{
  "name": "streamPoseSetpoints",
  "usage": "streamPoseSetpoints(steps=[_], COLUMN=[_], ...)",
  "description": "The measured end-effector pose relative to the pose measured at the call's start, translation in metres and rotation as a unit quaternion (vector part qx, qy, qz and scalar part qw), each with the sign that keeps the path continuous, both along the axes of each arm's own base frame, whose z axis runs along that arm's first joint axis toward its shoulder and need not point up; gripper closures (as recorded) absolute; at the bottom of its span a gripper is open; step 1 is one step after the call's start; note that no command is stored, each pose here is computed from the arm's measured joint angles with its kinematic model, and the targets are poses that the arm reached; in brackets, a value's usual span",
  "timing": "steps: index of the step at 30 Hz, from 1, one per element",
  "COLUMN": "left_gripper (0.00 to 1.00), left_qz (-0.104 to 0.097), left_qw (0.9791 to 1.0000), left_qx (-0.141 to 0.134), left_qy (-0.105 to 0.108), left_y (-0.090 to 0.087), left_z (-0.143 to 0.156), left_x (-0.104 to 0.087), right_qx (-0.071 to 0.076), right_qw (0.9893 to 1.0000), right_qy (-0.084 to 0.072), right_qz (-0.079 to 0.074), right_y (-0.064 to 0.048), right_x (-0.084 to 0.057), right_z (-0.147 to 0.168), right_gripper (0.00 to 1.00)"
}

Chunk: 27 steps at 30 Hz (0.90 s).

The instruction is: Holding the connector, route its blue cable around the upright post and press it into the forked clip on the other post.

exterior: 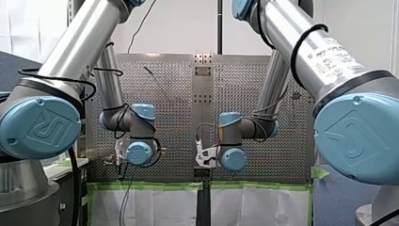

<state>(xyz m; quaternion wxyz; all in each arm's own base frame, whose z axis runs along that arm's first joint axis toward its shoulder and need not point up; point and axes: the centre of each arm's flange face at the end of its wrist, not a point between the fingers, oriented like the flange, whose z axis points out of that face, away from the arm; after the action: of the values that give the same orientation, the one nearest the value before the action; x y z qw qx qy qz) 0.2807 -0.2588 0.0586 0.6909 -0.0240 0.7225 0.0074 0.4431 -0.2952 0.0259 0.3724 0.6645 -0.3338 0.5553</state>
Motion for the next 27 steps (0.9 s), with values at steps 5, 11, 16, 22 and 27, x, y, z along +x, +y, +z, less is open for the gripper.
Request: streamPoseSetpoints(steps=[5, 11, 16, 22, 27], left_gripper=[1.00, 1.00, 1.00, 1.00, 1.00], left_qz=[0.000, 0.000, 0.000, 0.000, 0.000], left_qw=[1.0000, 1.0000, 1.0000, 1.0000, 1.0000], left_qx=[0.000, 0.000, 0.000, 0.000, 0.003], left_qy=[0.000, 0.000, 0.000, 0.000, -0.001], left_y=[0.0000, 0.0000, 0.0000, 0.0000, -0.0011], left_z=[0.0000, 0.0000, 0.0000, 0.0000, -0.0009], left_x=[0.0000, 0.0000, 0.0000, 0.0000, -0.0014], right_qx=[0.000, 0.000, 0.000, 0.000, 0.002], right_qw=[1.0000, 1.0000, 1.0000, 1.0000, 1.0000], right_qy=[0.000, 0.000, 0.000, 0.000, 0.000], right_qz=[0.000, 0.000, 0.000, 0.000, 0.000], right_y=[0.0000, 0.0000, 0.0000, 0.0000, -0.0021], right_x=[0.0000, 0.0000, 0.0000, 0.0000, -0.0002], right_z=[-0.0002, -0.0001, -0.0002, -0.0001, -0.0014], right_gripper=[1.00, 1.00, 1.00, 1.00, 1.00])
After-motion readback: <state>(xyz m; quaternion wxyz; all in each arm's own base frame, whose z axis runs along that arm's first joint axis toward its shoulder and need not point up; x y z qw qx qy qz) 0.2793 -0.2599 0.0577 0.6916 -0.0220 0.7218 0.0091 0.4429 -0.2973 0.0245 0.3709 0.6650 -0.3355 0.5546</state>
